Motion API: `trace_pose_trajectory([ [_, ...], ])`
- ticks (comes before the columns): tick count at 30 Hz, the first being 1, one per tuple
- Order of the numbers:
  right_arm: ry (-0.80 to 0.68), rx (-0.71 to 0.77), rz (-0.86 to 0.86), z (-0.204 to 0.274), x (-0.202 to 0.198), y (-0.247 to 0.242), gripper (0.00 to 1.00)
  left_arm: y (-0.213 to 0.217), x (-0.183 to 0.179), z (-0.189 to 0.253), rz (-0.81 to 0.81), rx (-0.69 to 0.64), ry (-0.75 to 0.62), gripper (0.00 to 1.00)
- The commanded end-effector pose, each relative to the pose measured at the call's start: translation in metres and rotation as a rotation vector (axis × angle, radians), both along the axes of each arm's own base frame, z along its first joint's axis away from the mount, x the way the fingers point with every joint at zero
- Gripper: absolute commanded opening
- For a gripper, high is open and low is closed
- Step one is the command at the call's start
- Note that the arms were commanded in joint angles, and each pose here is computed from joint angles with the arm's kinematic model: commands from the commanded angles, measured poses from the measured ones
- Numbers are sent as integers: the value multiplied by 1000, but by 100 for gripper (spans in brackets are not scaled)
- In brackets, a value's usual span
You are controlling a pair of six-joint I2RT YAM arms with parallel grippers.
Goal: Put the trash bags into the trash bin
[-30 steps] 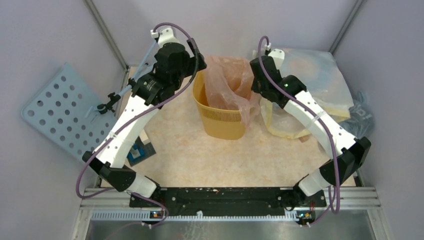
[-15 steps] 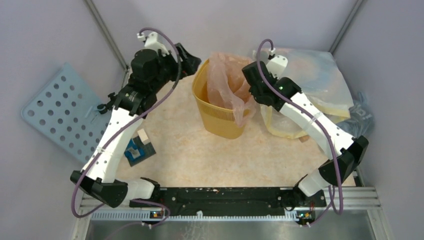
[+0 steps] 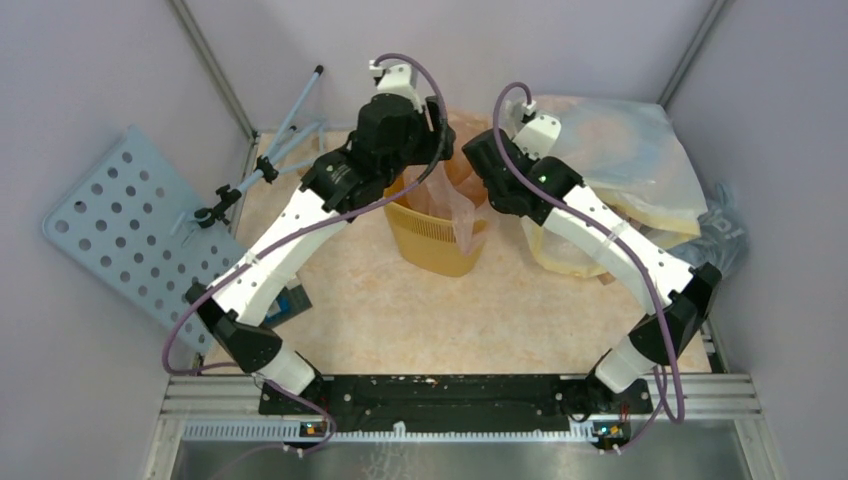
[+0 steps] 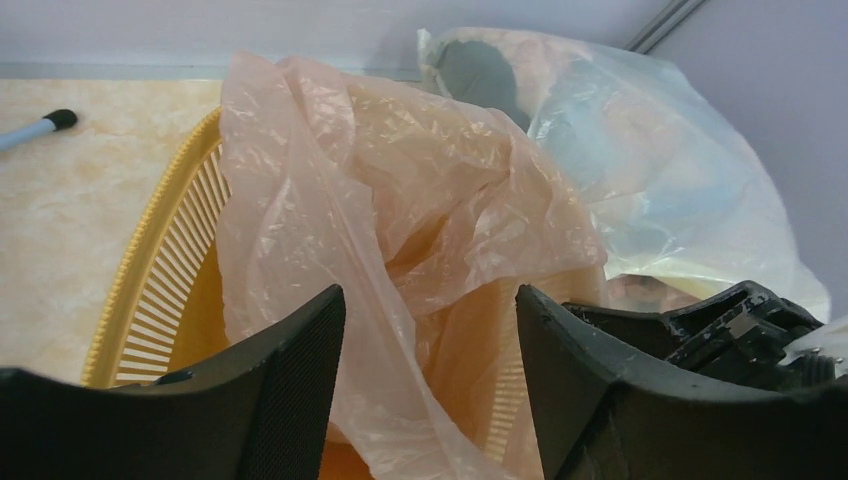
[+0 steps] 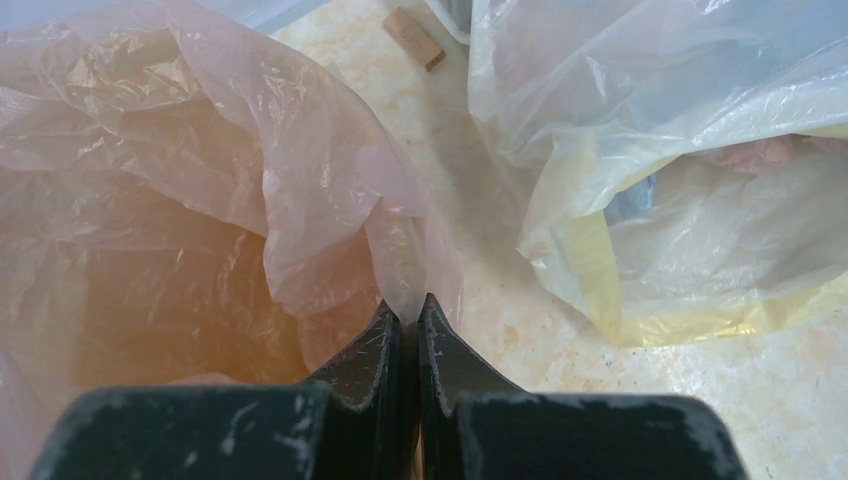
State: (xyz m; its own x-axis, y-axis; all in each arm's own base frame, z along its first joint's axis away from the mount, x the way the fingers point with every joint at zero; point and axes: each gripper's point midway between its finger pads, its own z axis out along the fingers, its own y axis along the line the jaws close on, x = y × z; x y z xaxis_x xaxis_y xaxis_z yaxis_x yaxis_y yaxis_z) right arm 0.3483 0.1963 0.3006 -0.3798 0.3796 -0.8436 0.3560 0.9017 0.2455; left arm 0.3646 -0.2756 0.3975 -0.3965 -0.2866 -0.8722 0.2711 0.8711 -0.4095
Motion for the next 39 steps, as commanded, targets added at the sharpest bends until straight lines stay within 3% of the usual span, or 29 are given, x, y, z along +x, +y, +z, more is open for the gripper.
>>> trace_pose_trajectory([
  [1, -142, 137, -45, 42, 12, 12, 0, 3, 7, 15, 104, 128, -64, 69],
  [7, -144, 136, -44, 40, 14, 14, 0, 1, 8, 1, 170, 254, -65, 66],
  [12, -148, 134, -37, 40, 15, 15, 0, -4, 9, -16, 187, 305, -44, 71],
  [20, -154, 131, -34, 42, 14, 14, 0, -12, 14, -38, 183, 332, -7, 70],
  [25, -161, 135, -34, 41, 13, 12, 0, -11, 15, -52, 200, 334, 14, 61],
  [32, -162, 134, -35, 39, 11, 10, 0, -6, 20, -66, 207, 342, 43, 65],
  [39, -163, 131, -36, 38, 11, 9, 0, 3, 24, -70, 210, 339, 53, 46],
])
